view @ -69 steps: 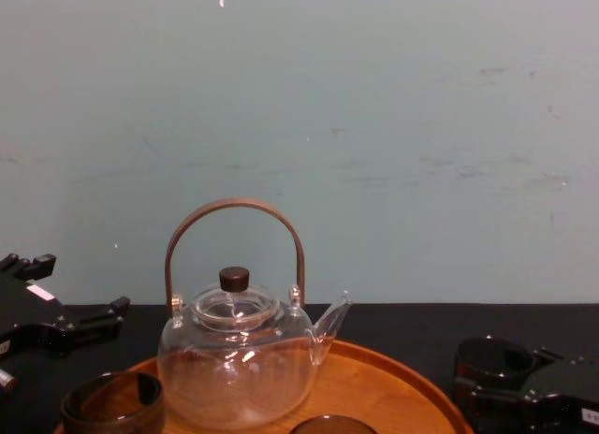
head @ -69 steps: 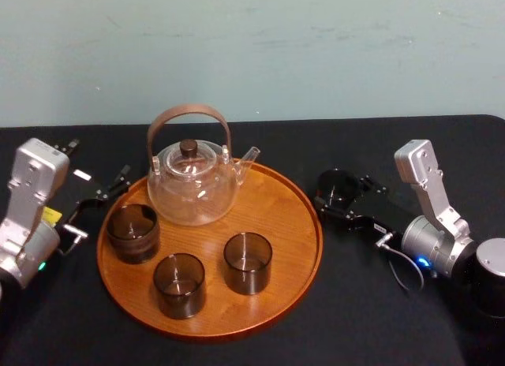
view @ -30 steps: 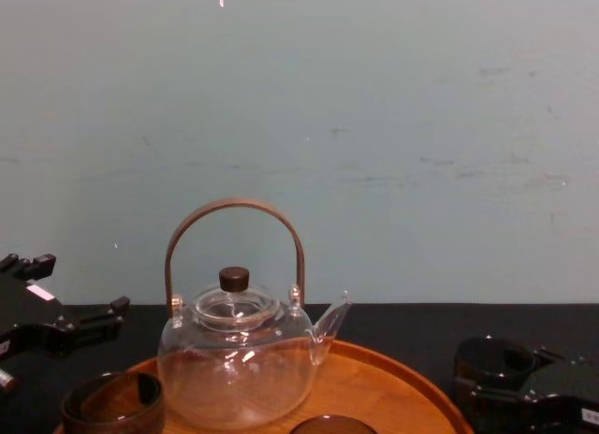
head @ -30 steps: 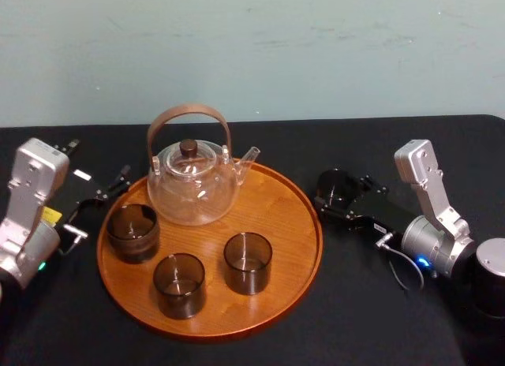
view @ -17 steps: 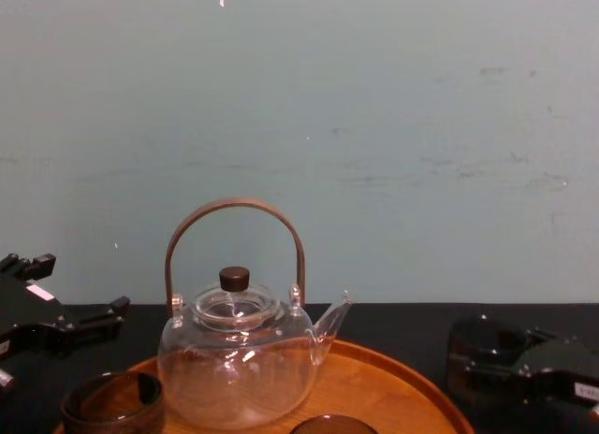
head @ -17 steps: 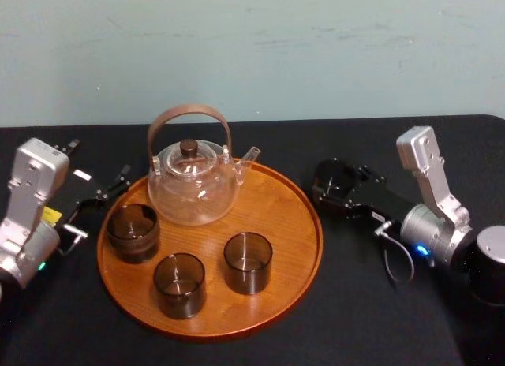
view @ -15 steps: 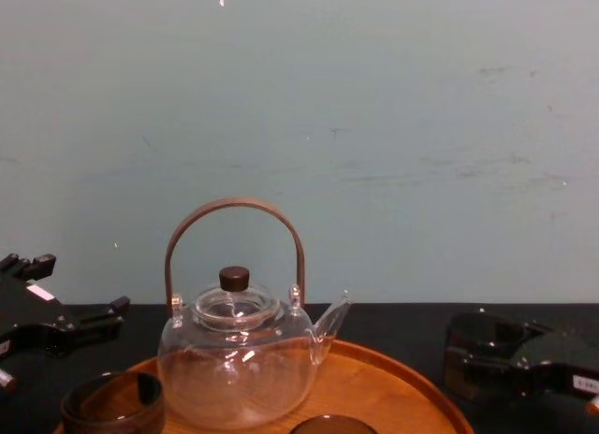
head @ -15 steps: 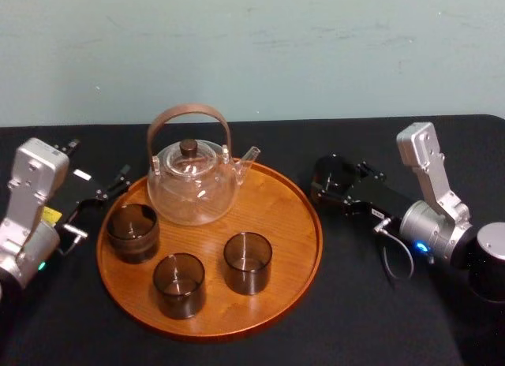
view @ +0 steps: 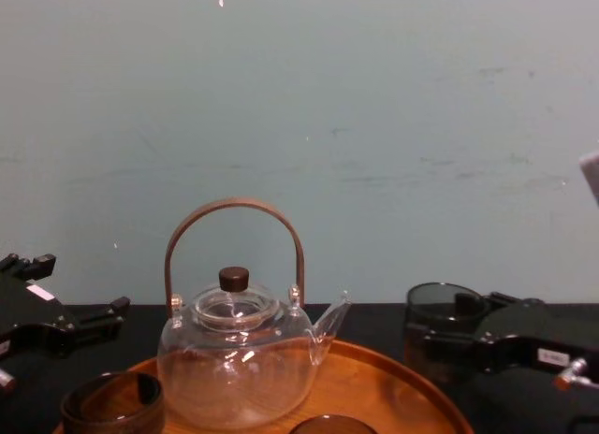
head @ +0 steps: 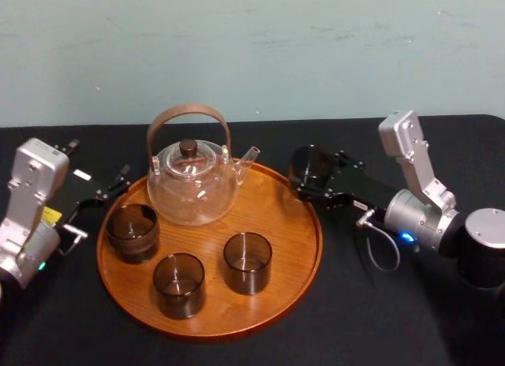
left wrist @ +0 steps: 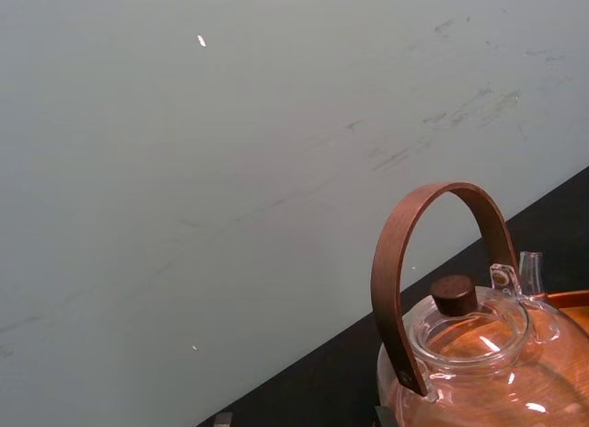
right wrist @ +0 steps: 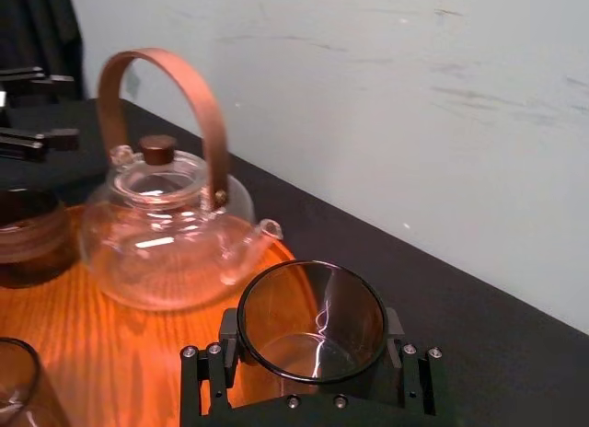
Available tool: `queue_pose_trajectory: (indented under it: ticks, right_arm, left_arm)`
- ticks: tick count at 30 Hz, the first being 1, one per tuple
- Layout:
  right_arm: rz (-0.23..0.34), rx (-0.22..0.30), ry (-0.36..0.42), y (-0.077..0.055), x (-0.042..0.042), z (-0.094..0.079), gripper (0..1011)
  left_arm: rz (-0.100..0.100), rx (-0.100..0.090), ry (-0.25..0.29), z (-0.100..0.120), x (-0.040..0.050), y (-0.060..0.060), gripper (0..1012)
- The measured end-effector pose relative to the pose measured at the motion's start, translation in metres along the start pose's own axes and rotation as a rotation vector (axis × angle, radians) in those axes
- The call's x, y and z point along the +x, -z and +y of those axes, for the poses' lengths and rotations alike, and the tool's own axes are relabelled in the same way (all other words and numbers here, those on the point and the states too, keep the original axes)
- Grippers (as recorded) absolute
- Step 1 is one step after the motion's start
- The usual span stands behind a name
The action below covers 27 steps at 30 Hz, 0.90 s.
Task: Pick up the glass from the table and place it on the tray.
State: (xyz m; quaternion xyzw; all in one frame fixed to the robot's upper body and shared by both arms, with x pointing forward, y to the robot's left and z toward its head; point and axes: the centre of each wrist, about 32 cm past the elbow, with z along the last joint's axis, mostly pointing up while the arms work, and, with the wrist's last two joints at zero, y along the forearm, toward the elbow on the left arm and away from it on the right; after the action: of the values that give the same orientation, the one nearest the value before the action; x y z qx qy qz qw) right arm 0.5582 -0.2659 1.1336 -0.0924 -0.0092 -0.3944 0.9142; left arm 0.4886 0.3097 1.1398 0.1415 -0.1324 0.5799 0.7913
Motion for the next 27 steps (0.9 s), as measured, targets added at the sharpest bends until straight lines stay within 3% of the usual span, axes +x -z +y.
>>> queue_pose_trajectory:
  ticks: [8, 23, 27]
  right_arm:
    - [0.0, -0.009, -0.06, 0.003, -0.0068, 0.021, 905]
    - [0.018, -0.012, -0.124, 0.014, -0.0083, 0.047, 905]
    - [0.025, -0.043, -0.142, 0.02, -0.0131, 0.052, 905]
  left_arm:
    - [0.0, 0.0, 0.0, 0.0, 0.0, 0.0, 1001]
    - [0.0, 0.0, 0.0, 0.0, 0.0, 0.0, 1001]
    - [0.0, 0.0, 0.0, 0.0, 0.0, 0.0, 1001]
